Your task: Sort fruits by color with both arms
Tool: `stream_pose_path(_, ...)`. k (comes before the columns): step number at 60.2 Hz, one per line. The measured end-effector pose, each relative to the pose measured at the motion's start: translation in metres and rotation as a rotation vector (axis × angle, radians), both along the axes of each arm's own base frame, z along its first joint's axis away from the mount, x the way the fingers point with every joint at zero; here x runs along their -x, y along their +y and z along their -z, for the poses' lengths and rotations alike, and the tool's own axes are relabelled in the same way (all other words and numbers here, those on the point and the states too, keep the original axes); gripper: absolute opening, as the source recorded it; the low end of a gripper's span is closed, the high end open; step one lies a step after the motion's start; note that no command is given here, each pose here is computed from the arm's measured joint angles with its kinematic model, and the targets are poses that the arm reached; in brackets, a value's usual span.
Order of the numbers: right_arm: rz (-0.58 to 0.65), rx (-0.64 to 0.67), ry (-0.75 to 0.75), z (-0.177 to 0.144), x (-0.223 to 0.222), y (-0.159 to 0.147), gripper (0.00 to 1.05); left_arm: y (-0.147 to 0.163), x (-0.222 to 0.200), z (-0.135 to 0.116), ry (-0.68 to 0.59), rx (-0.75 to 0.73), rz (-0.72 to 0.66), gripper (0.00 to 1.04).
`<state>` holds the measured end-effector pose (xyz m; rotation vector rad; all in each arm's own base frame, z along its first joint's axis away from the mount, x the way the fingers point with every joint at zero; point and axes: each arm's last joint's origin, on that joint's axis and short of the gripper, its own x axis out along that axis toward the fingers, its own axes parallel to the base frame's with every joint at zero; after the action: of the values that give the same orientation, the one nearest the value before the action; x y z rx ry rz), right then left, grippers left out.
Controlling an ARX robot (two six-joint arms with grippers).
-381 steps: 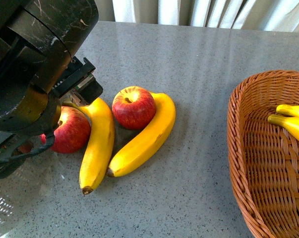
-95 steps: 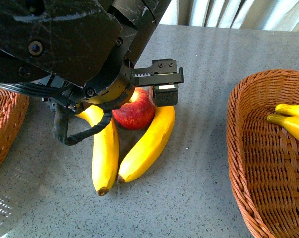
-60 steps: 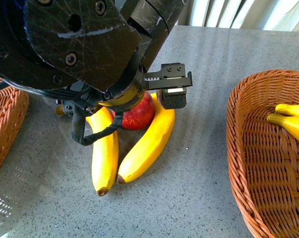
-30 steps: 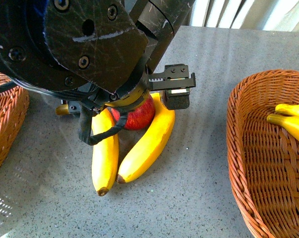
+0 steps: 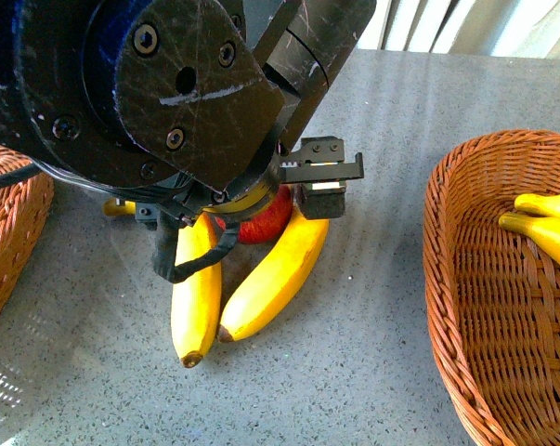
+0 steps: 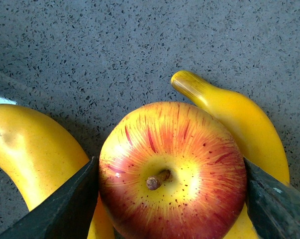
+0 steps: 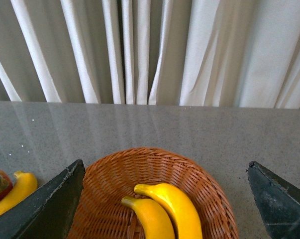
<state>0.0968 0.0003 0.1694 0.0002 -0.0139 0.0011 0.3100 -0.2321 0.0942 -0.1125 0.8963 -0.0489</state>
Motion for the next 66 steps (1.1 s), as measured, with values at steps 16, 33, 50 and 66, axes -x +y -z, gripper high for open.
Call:
stream_pose_path(16,0.000,0.000,0.000,0.000,0.000,0.000,0.96,-0.001,0.002,-0.003,-0.002,0.007,-0.005,0.69)
stream_pose_path(33,0.000,0.000,0.000,0.000,0.000,0.000,0.96,0.022,0.019,-0.041,-0.101,0.063,-0.070,0.68)
stream_pose_path(50,0.000,0.000,0.000,0.000,0.000,0.000,0.96,0.105,0.028,-0.080,-0.220,0.101,-0.328,0.68)
stream_pose_path(66,0.000,0.000,0.000,0.000,0.000,0.000,0.96,0.176,0.027,-0.060,-0.217,0.099,-0.571,0.68)
